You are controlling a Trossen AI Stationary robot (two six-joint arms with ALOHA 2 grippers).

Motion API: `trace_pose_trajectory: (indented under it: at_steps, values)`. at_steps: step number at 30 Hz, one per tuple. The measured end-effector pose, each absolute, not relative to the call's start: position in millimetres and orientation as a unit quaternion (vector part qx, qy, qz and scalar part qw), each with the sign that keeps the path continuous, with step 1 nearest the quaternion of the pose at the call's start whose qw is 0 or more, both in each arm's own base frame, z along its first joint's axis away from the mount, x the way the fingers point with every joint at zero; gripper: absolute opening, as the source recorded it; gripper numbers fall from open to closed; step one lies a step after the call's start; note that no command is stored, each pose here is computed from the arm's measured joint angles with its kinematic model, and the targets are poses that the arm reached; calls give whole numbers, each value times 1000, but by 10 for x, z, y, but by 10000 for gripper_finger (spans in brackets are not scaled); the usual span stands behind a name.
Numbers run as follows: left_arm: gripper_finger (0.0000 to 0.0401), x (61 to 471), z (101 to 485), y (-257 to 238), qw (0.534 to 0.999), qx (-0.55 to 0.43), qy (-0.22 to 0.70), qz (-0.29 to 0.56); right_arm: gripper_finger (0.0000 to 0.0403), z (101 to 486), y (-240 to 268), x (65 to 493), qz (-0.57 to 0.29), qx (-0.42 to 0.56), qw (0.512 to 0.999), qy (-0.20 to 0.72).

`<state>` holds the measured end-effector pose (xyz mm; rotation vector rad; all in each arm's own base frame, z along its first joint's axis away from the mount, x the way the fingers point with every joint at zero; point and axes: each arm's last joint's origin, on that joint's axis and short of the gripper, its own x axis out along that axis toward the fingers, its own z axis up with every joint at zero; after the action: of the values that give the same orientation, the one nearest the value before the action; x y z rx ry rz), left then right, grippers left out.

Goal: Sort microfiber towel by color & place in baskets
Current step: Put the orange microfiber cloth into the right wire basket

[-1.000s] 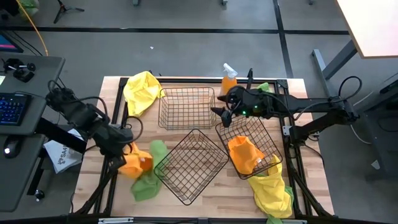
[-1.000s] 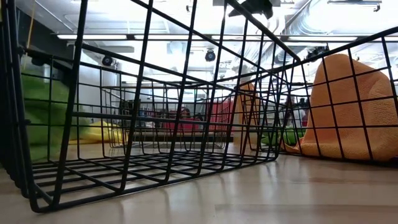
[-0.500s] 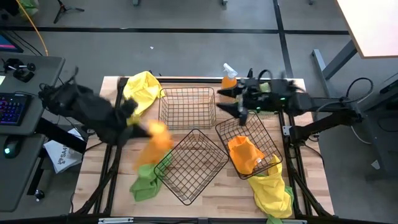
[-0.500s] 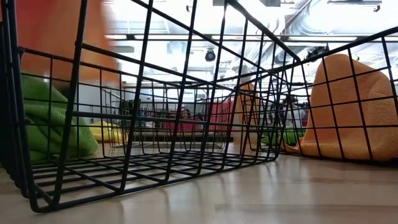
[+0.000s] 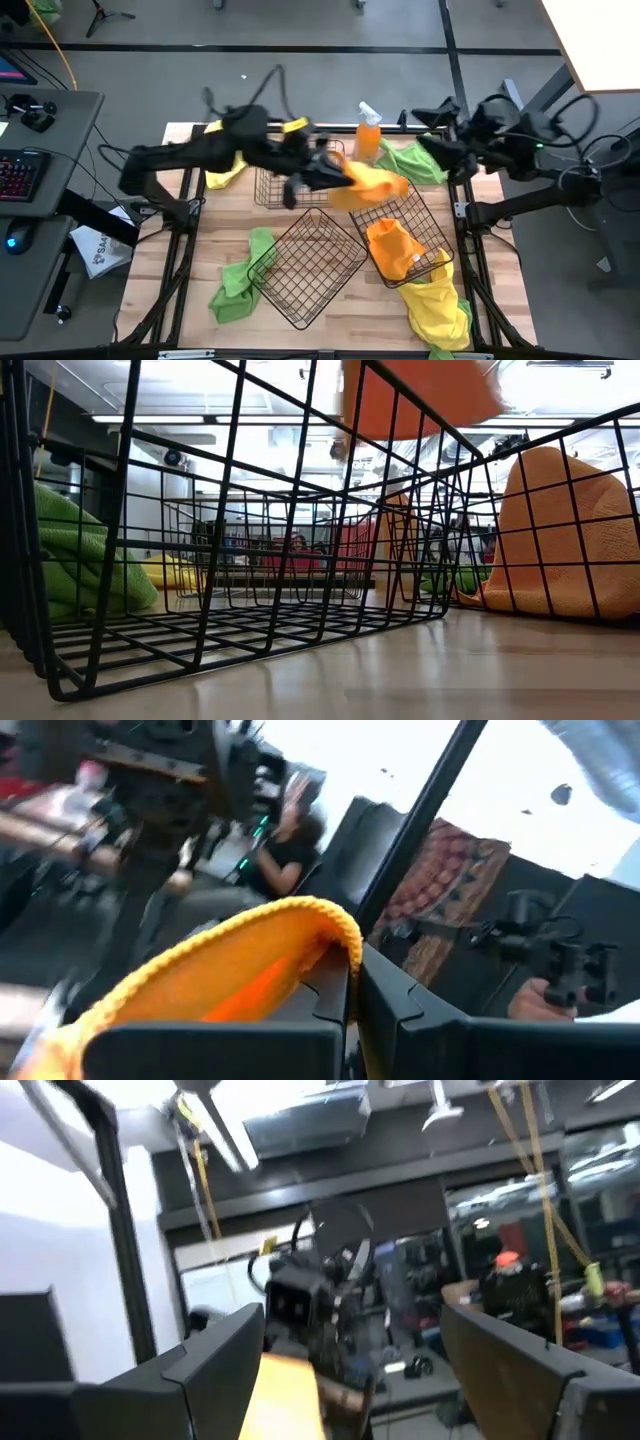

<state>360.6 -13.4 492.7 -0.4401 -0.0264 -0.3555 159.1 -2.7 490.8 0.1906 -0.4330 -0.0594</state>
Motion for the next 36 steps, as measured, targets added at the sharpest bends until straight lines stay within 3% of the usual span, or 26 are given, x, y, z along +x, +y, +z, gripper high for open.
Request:
trace_pose_trajectory:
  at_steps: [6,11,21,28,32,36]
  values:
    - [0,4154,4642,-157,951,-200,-84,-222,300,4971,-33,1386,-39,86,967,-237]
    - [0,4522,4251,-173,952,-204,-72,-219,300,4943,-33,1321,-40,88,971,-218]
    - [0,5075,3167,-68,963,-217,92,-127,300,4841,-33,1356,-43,102,980,-164]
    - [2,5055,2721,-87,943,-199,250,-93,300,4784,-32,1335,-42,111,984,-132]
    - [29,5018,2652,-159,938,-181,285,-77,300,4727,-31,1355,-45,110,988,-102]
    - [84,5002,2661,-196,933,-185,293,-95,300,4689,-43,1387,-66,119,987,-86]
